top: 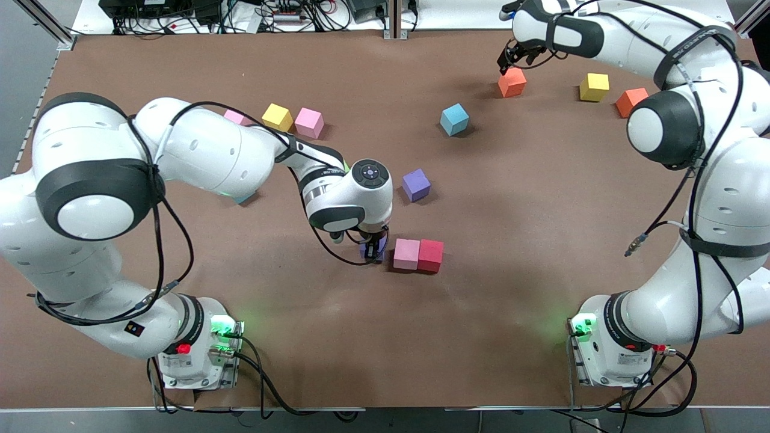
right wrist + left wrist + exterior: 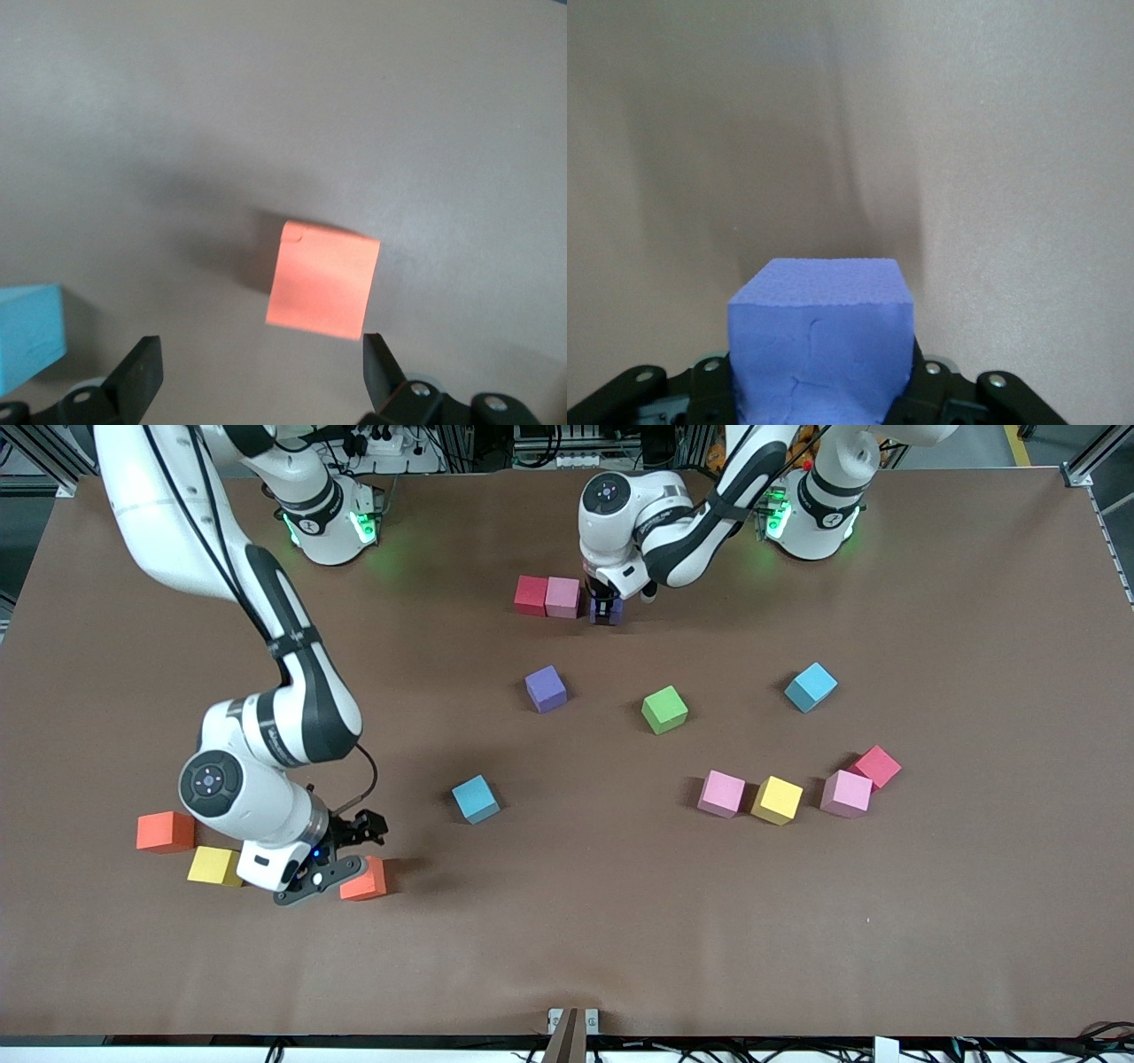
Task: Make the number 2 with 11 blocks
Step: 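Grasp the orange cube with the right gripper while the left gripper carries blue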
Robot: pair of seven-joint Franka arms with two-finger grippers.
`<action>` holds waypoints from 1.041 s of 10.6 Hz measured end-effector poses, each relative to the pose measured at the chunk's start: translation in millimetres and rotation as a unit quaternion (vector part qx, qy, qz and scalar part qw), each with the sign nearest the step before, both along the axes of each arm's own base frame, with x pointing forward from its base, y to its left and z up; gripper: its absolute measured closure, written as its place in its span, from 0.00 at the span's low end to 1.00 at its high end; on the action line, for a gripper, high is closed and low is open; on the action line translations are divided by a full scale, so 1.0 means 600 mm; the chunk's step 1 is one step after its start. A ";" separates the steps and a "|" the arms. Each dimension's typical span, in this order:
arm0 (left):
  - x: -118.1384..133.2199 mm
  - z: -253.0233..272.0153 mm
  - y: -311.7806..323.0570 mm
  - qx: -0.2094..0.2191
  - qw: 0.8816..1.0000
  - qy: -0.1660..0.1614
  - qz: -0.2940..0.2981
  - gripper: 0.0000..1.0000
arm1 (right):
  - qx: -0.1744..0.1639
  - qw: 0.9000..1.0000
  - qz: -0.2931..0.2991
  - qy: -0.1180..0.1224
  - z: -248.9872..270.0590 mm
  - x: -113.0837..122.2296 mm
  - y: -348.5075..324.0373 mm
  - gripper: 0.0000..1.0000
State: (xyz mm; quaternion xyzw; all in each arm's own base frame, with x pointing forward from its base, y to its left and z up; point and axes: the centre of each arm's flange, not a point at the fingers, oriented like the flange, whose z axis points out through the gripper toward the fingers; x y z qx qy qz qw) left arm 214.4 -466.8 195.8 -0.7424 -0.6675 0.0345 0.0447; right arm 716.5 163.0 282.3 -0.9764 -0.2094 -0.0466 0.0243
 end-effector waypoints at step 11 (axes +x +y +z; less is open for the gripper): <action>-0.018 0.004 -0.020 -0.008 1.000 -0.001 0.009 0.39 | -0.010 0.996 -0.091 -0.006 -0.093 0.009 -0.005 0.00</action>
